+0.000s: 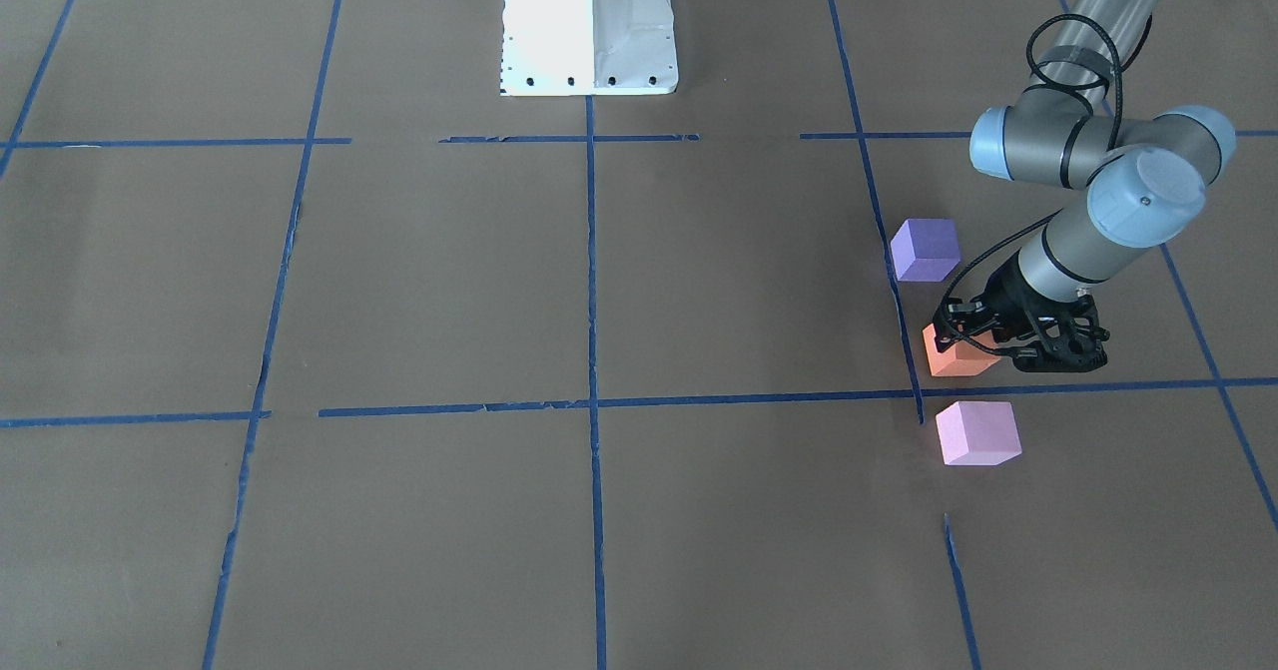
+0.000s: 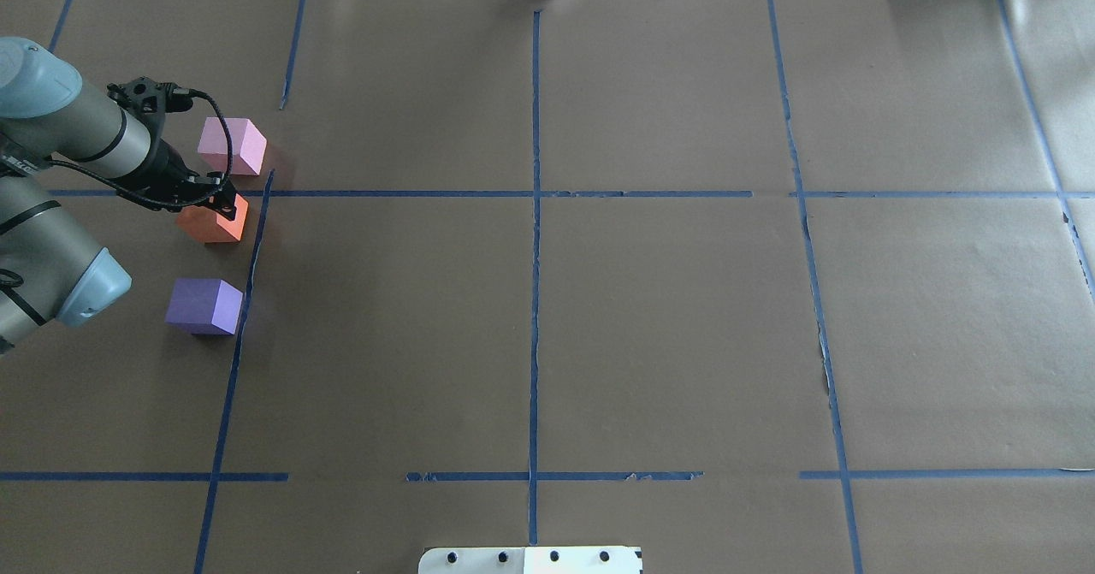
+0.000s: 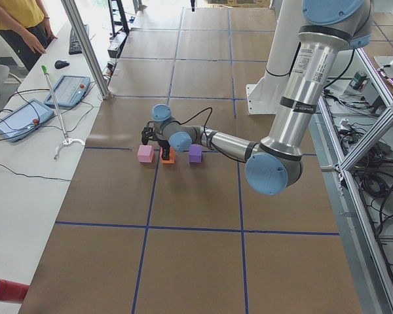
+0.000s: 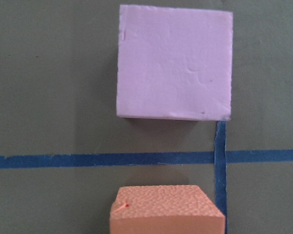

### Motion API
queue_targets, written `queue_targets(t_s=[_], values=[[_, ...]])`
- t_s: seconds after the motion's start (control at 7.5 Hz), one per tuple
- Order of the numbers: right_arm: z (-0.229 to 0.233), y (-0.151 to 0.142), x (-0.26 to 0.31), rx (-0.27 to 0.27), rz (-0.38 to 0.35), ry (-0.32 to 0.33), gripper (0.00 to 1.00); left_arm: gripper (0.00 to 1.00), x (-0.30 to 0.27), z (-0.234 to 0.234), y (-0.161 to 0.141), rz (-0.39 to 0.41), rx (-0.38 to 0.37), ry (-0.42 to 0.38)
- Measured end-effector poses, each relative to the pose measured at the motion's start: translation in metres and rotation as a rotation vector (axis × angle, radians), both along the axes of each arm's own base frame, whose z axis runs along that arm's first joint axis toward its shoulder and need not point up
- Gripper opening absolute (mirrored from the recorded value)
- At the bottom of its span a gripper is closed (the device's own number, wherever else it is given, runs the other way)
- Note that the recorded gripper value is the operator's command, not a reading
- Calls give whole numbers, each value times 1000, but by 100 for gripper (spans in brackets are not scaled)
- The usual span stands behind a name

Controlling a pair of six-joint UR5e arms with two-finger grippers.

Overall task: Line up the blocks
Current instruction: 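Lower the orange cube between the pink and purple cubes, aligning it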

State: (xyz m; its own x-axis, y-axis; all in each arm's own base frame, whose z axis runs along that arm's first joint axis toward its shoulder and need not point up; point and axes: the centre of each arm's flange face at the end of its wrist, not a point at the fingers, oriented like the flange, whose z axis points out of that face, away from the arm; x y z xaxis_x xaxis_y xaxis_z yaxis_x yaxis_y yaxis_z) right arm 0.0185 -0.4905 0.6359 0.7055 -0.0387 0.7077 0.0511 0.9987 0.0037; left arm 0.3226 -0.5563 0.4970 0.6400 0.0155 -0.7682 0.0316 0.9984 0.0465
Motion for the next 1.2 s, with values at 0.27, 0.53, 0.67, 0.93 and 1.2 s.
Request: queue_targets(t_s=[0.27,0.53,0.67,0.93,1.2], values=[[0,0,0,0,0,0,100,27,1,0,1,-6,-7,4],[0,0,0,0,0,0,100,33,3,0,2,-14,-17,6],[0,0,0,0,0,0,100,63,3,0,2,-15,-19,6],[0,0,0,0,0,0,100,100,5,2,2,-13,-21,5],[0,0,0,0,0,0,100,100,6,5,3,-9,-21,2]])
